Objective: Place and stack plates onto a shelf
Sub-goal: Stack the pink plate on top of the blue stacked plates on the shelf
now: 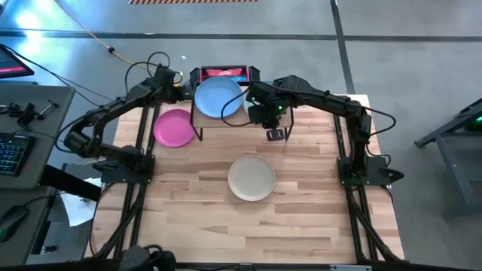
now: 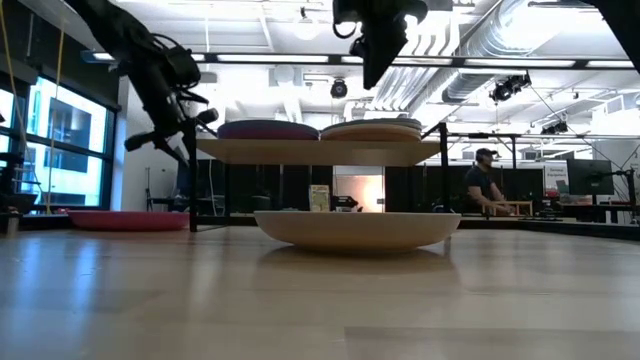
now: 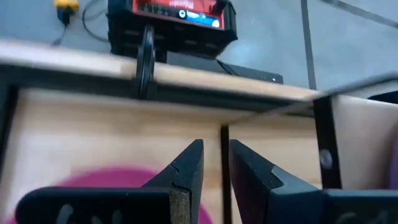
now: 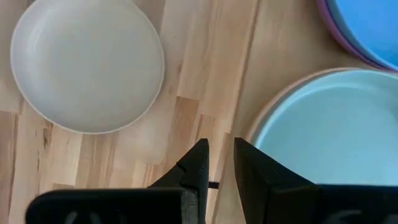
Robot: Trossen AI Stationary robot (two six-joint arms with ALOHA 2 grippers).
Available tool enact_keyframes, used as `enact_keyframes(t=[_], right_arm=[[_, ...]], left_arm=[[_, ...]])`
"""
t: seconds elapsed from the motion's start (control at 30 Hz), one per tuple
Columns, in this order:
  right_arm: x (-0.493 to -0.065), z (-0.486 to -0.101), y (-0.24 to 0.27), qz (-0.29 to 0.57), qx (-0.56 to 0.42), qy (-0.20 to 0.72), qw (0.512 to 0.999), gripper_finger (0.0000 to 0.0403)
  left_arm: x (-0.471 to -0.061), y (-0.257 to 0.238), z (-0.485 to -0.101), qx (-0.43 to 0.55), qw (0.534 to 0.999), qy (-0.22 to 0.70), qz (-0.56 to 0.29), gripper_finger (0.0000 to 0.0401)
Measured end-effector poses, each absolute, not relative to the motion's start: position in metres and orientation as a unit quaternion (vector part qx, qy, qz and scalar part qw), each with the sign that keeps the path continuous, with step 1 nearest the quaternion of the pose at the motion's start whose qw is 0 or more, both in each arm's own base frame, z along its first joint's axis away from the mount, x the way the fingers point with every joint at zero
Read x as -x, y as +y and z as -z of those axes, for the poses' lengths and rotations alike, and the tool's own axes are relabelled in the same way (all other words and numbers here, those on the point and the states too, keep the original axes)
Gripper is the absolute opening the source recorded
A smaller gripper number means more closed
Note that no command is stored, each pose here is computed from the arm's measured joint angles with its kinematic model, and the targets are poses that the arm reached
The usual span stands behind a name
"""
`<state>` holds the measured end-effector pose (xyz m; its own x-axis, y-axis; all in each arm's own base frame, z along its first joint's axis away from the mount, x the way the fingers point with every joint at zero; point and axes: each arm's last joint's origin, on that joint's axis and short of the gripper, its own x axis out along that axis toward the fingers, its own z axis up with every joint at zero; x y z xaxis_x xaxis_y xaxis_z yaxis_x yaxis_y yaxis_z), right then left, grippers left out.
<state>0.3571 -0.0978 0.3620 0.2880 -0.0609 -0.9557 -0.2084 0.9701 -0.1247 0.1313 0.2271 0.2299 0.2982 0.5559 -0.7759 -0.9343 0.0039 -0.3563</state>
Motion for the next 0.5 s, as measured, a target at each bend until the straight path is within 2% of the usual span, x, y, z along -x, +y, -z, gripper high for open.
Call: enact_keyframes(t=[0.13, 0.5], right_arm=[[-0.359, -0.363, -0.101, -0.034, 0.107, 0.586, 0.803, 0.0055], [-0.359, -0.363, -0.106, 0.008, 0.070, 0.582, 0.810, 0.0055]], left_arm=[[-0.131, 0.248, -0.234, 0.398, 0.697, 0.225, -0.552, 0.0067], [-0.118, 0.293, -0.247, 0.340, 0.714, 0.263, -0.552, 0.0067]])
